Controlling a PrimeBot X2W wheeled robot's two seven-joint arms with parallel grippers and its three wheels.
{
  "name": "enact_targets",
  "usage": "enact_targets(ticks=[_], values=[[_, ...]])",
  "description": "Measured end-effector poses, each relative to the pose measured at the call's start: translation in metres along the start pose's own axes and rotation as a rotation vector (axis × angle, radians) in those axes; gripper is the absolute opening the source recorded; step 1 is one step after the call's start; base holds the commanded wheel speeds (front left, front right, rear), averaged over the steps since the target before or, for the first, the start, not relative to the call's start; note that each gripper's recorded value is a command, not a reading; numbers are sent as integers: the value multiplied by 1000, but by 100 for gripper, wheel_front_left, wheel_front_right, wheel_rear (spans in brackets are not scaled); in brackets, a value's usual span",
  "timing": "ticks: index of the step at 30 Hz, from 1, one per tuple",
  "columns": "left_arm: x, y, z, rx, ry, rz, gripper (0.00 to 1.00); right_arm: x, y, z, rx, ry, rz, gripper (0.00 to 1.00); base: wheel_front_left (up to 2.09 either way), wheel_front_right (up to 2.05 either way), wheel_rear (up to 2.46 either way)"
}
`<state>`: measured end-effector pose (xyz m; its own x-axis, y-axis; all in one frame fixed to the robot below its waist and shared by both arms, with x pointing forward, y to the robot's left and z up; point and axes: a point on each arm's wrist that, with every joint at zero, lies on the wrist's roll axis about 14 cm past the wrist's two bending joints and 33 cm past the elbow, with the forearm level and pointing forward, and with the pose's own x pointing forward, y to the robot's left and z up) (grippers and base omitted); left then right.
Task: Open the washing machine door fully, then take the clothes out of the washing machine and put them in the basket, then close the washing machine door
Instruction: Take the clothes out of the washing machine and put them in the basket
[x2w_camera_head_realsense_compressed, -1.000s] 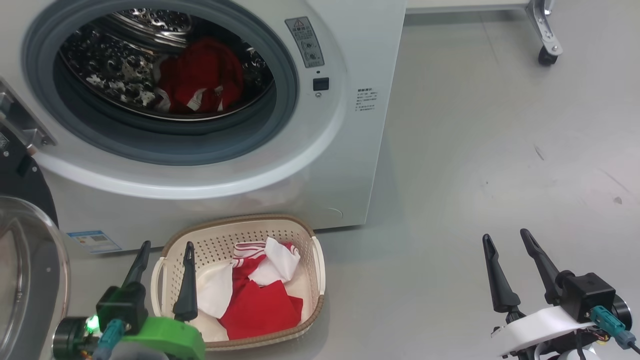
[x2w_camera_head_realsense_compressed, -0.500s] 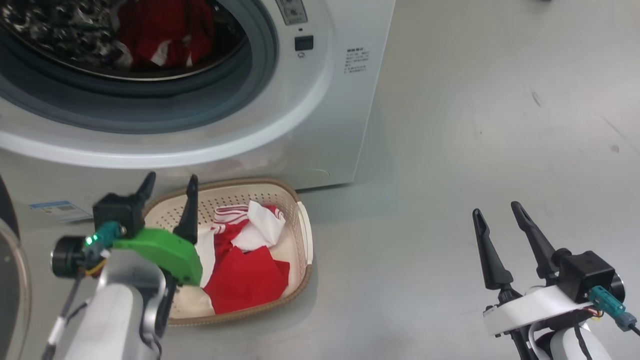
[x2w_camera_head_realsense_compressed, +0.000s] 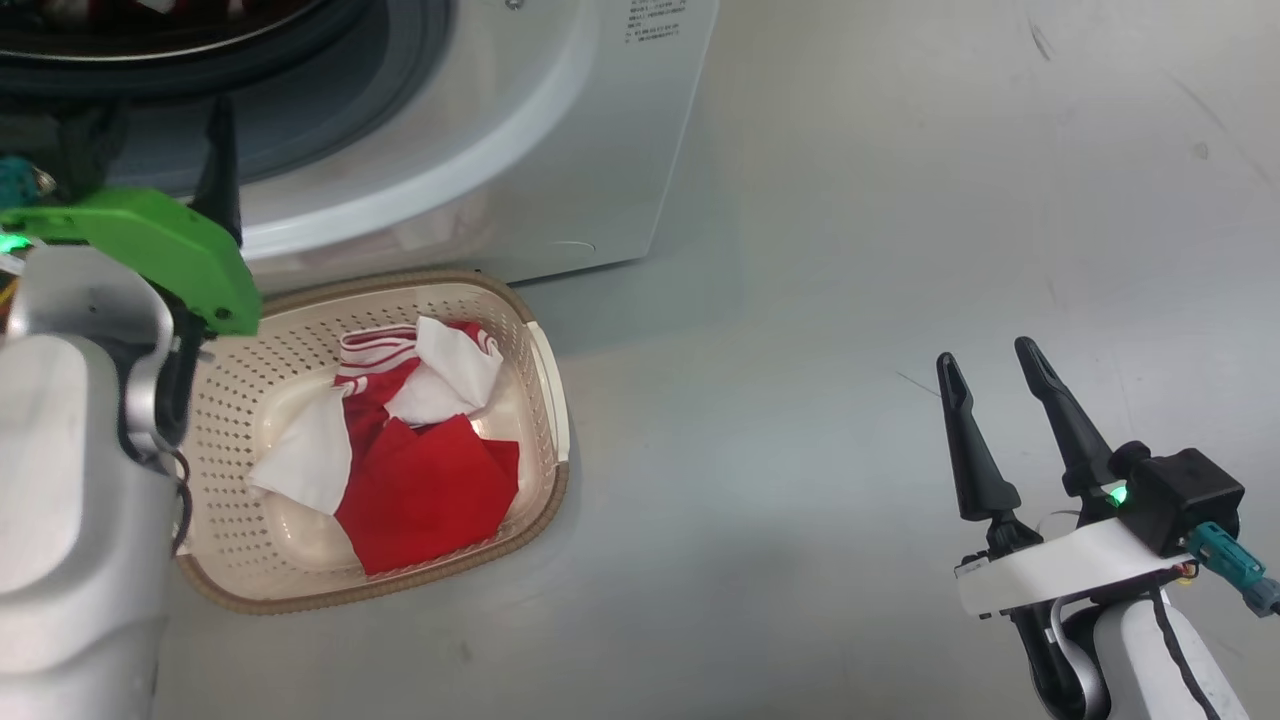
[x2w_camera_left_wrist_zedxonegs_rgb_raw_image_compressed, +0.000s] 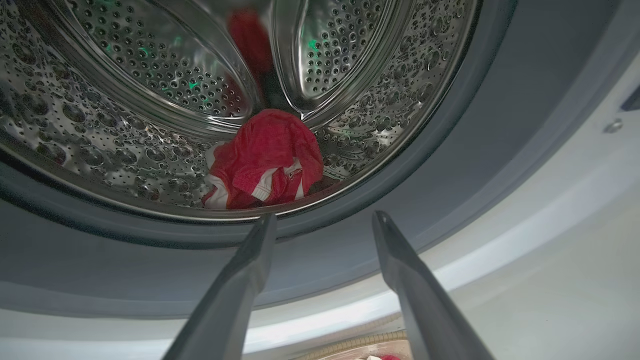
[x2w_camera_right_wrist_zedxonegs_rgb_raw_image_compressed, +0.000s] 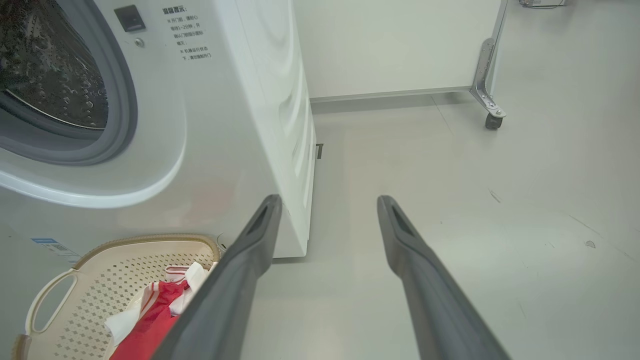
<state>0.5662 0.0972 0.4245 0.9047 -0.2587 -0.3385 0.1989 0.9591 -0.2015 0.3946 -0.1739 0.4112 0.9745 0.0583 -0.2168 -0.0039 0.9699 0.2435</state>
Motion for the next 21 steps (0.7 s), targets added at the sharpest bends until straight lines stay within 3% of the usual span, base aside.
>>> enact_targets(ticks=[10,21], values=[[68,24,14,84,29,26,100,20,-16,-19,19,33,-40,100,0,0,0],[121,40,-14,139,110,43,100,28,-39,-47,27,97,-105,100,0,0,0]])
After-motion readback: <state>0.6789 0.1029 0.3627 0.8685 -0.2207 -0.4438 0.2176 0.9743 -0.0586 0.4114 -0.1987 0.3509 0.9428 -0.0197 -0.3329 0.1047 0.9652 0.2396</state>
